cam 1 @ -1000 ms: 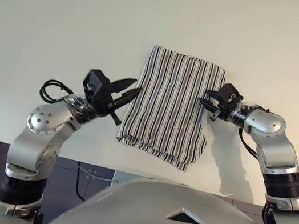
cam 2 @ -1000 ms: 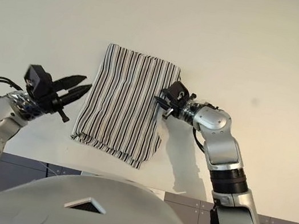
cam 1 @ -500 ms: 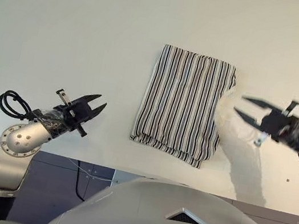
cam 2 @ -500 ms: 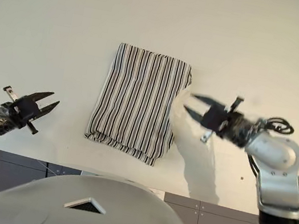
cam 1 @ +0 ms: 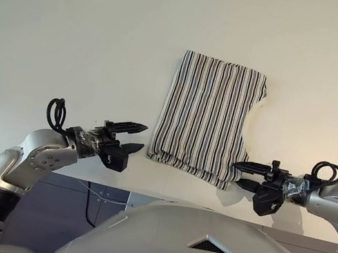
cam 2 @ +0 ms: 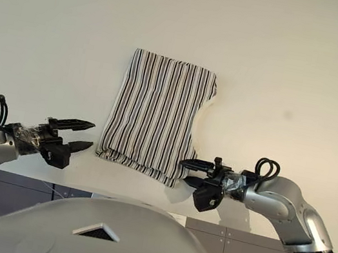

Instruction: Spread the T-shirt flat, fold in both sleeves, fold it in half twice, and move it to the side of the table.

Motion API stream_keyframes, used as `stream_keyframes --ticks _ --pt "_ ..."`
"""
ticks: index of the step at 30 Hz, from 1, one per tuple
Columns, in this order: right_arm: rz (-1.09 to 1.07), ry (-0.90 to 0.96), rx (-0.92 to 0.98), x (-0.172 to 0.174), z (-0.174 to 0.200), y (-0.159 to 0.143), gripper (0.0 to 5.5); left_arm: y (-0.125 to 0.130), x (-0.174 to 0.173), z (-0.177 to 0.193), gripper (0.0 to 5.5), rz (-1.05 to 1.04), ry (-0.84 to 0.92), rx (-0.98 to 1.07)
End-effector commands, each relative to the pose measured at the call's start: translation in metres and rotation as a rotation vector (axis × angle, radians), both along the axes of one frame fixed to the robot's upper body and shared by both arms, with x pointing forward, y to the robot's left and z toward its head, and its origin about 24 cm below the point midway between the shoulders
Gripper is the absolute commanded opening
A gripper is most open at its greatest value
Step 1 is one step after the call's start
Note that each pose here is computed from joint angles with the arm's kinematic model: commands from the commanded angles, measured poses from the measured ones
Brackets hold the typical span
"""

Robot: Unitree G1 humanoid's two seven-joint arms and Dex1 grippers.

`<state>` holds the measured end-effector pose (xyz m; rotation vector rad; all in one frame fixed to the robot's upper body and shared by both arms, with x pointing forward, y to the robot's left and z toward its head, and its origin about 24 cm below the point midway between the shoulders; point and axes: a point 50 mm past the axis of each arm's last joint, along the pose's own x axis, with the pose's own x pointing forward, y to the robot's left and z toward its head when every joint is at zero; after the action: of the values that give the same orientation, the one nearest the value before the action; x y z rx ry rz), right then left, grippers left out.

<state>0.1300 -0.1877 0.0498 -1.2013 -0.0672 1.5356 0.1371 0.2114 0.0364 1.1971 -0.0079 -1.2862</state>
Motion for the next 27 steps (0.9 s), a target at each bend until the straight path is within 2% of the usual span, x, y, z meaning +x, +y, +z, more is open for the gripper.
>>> stream_keyframes --ticks 1,8,16,22,27 --pt "0.013 0.010 -0.033 0.003 -0.007 -0.003 2.44 -0.001 -0.010 -0.029 2.92 -0.111 0.122 0.124" --pt "0.016 0.029 -0.039 -0.002 -0.009 -0.001 2.44 0.000 -0.028 -0.029 2.92 -0.282 0.214 0.142" --pt "0.100 0.074 -0.018 -0.005 -0.007 0.008 2.44 0.010 -0.033 -0.036 2.92 -0.282 0.208 0.163" --pt "0.041 0.058 -0.011 -0.006 -0.019 0.012 2.44 0.012 -0.023 -0.040 2.02 -0.305 0.197 0.167" --pt "-0.004 0.069 -0.030 -0.010 -0.027 0.006 1.54 0.011 -0.021 -0.042 1.13 -0.291 0.198 0.149"
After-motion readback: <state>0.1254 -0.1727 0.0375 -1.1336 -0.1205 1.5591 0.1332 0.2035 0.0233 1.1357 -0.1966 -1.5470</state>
